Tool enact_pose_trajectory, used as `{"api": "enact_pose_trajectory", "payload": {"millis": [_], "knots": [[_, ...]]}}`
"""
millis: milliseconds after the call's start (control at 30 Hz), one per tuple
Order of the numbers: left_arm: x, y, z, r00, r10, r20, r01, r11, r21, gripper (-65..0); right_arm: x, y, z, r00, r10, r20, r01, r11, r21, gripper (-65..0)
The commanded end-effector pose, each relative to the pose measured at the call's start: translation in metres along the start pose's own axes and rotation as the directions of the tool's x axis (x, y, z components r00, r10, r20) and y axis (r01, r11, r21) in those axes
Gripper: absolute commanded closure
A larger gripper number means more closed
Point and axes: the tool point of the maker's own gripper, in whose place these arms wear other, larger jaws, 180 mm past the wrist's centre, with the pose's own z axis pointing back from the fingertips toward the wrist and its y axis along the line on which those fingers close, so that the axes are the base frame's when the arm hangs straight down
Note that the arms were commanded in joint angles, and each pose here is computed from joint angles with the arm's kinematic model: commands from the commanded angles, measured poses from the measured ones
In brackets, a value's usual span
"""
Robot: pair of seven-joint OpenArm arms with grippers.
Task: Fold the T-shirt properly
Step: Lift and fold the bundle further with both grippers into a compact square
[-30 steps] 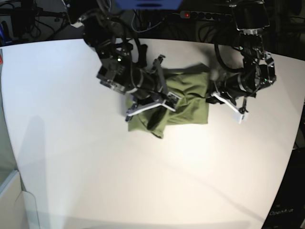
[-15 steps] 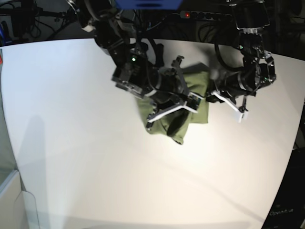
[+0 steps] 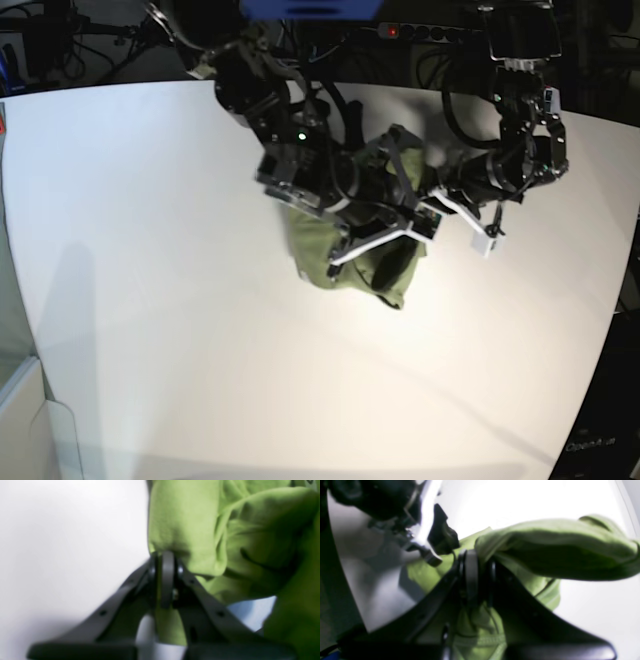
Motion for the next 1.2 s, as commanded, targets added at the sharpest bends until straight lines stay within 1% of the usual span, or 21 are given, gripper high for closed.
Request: {"api": "enact_pose_trajectory", "payload": {"millis": [0, 100, 233, 467, 633, 800, 933, 967, 1000, 1167], "knots": [[0.01, -0.002, 0.004, 1.0, -0.018, 0.02, 0.018, 1.0, -0.005, -2.6, 0.016, -0.004, 0.001, 0.998, -0.004, 0.057, 0.004, 1.0, -0.007, -0.3], [0.01, -0.002, 0.004, 1.0, -0.017, 0.024, 0.017, 1.0, -0.005, -2.6, 0.013, -0.002, -0.002, 0.998, -0.001, 0.062, 0.001, 1.0, 0.001, -0.3], [0.01, -0.002, 0.004, 1.0, -0.017, 0.021, 0.017, 1.0, -0.005, -2.6, 0.001, -0.002, -0.005, 0.999, 0.007, 0.044, -0.007, 1.0, 0.008, -0.3], [0.014, -0.002, 0.006, 0.999, -0.026, 0.028, 0.026, 1.0, -0.003, -2.6, -0.026, -0.005, -0.015, 0.999, 0.024, -0.022, -0.024, 0.999, 0.022, -0.3], [0.016, 0.0, 0.008, 0.999, -0.033, 0.031, 0.033, 0.999, 0.005, -2.6, -0.026, -0.003, -0.018, 1.0, 0.022, -0.011, -0.021, 0.999, 0.03, -0.4], [0.018, 0.005, 0.011, 0.999, -0.038, 0.031, 0.037, 0.999, 0.015, -2.6, -0.04, -0.001, -0.03, 0.998, 0.017, -0.059, -0.014, 0.998, 0.055, -0.9], [0.019, 0.006, 0.012, 0.999, -0.04, 0.032, 0.04, 0.999, 0.017, -2.6, -0.038, 0.0, -0.03, 0.999, 0.013, -0.043, -0.011, 0.998, 0.056, -1.2], [0.019, 0.006, 0.012, 0.999, -0.04, 0.032, 0.04, 0.999, 0.017, -2.6, -0.035, 0.001, -0.031, 0.999, 0.01, -0.037, -0.008, 0.998, 0.057, -2.8], [0.019, 0.006, 0.012, 0.999, -0.04, 0.032, 0.04, 0.999, 0.017, -2.6, -0.031, 0.001, -0.031, 0.999, 0.005, -0.032, -0.003, 0.998, 0.058, -6.2], [0.018, 0.008, 0.012, 0.999, -0.043, 0.03, 0.042, 0.999, 0.023, -2.6, -0.028, 0.004, -0.031, 1.0, -0.003, -0.023, 0.004, 0.998, 0.061, -25.8]]}}
